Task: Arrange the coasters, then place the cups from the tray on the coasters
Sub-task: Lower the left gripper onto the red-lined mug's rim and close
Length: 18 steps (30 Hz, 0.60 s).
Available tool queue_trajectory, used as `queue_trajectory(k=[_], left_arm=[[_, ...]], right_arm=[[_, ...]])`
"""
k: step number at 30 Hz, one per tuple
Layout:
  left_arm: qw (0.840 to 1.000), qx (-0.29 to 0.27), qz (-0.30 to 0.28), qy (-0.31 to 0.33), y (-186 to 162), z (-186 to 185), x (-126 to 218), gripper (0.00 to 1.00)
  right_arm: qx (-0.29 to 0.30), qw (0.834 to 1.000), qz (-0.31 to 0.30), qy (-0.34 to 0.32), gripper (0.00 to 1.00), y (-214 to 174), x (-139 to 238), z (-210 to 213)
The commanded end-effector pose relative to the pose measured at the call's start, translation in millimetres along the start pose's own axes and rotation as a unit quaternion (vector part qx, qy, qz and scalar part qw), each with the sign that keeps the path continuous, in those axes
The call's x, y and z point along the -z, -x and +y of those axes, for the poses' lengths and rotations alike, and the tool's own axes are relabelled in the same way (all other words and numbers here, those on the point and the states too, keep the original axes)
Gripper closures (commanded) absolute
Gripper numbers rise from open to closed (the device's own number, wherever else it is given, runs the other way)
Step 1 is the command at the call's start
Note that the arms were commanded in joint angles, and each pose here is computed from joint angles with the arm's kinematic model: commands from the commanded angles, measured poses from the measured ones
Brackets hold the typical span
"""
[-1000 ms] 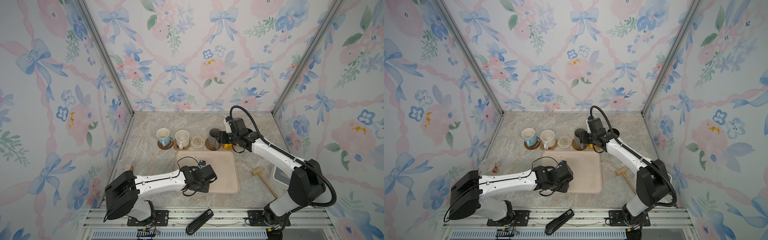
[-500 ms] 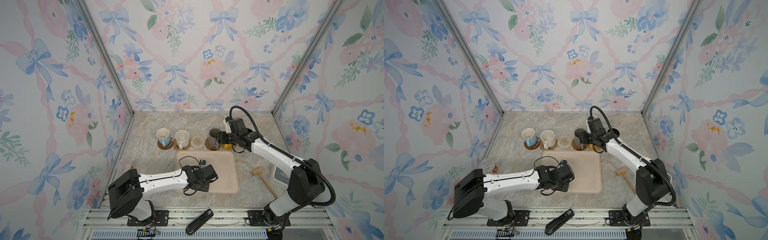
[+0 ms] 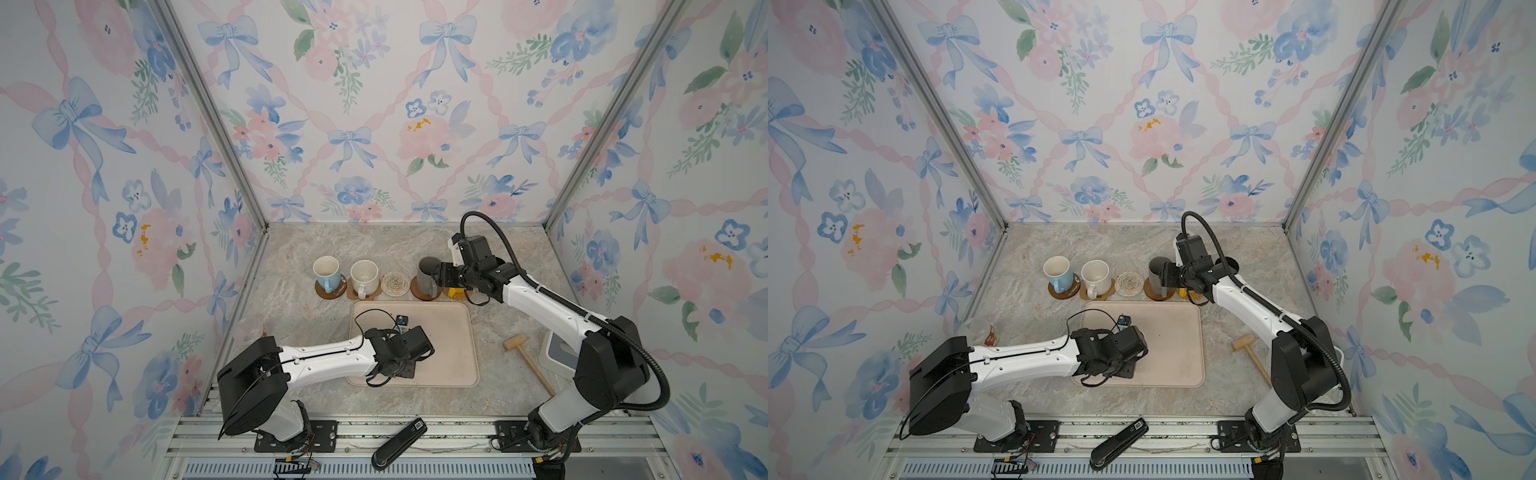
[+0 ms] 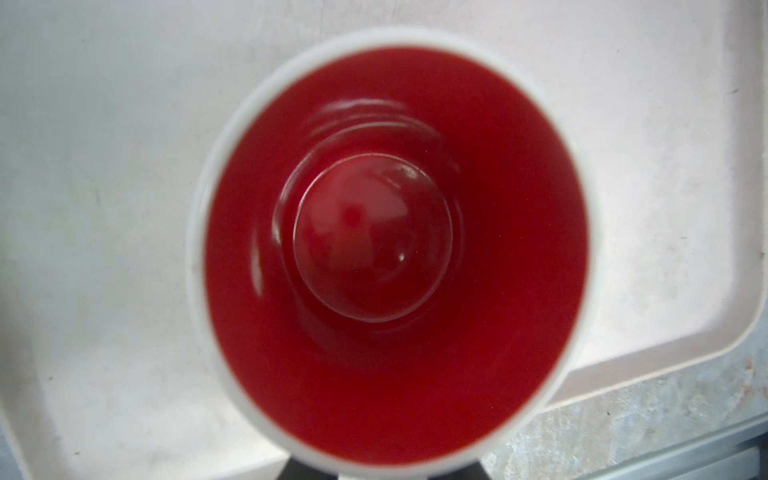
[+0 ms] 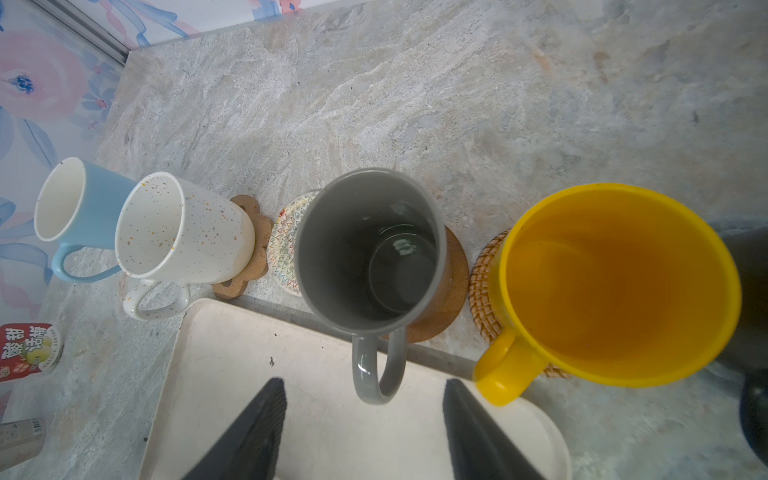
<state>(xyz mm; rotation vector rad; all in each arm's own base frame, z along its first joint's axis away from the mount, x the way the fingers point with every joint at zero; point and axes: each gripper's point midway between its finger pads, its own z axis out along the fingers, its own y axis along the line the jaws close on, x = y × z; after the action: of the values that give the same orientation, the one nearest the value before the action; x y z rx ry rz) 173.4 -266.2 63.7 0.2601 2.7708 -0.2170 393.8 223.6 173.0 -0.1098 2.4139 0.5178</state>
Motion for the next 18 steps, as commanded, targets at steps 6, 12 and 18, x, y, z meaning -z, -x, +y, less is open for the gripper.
queue_trajectory(k=[6, 12, 18], left_arm=[[0.999, -0.005, -0.023, 0.028, 17.3, 7.4, -2.3, 0.69], [0.999, -0.006, -0.03, 0.036, 22.3, 9.7, -3.2, 0.69], [0.999, -0.018, -0.026, 0.041, 24.3, 6.3, -8.2, 0.69]], right_arm=[[-0.014, 1.0, 0.008, -0.005, 0.37, -4.2, -5.7, -9.3], [-0.015, 1.0, 0.01, -0.006, 0.37, -4.6, -6.8, -10.5], [-0.016, 1.0, 0.012, -0.006, 0.37, -5.4, -8.6, -11.1]])
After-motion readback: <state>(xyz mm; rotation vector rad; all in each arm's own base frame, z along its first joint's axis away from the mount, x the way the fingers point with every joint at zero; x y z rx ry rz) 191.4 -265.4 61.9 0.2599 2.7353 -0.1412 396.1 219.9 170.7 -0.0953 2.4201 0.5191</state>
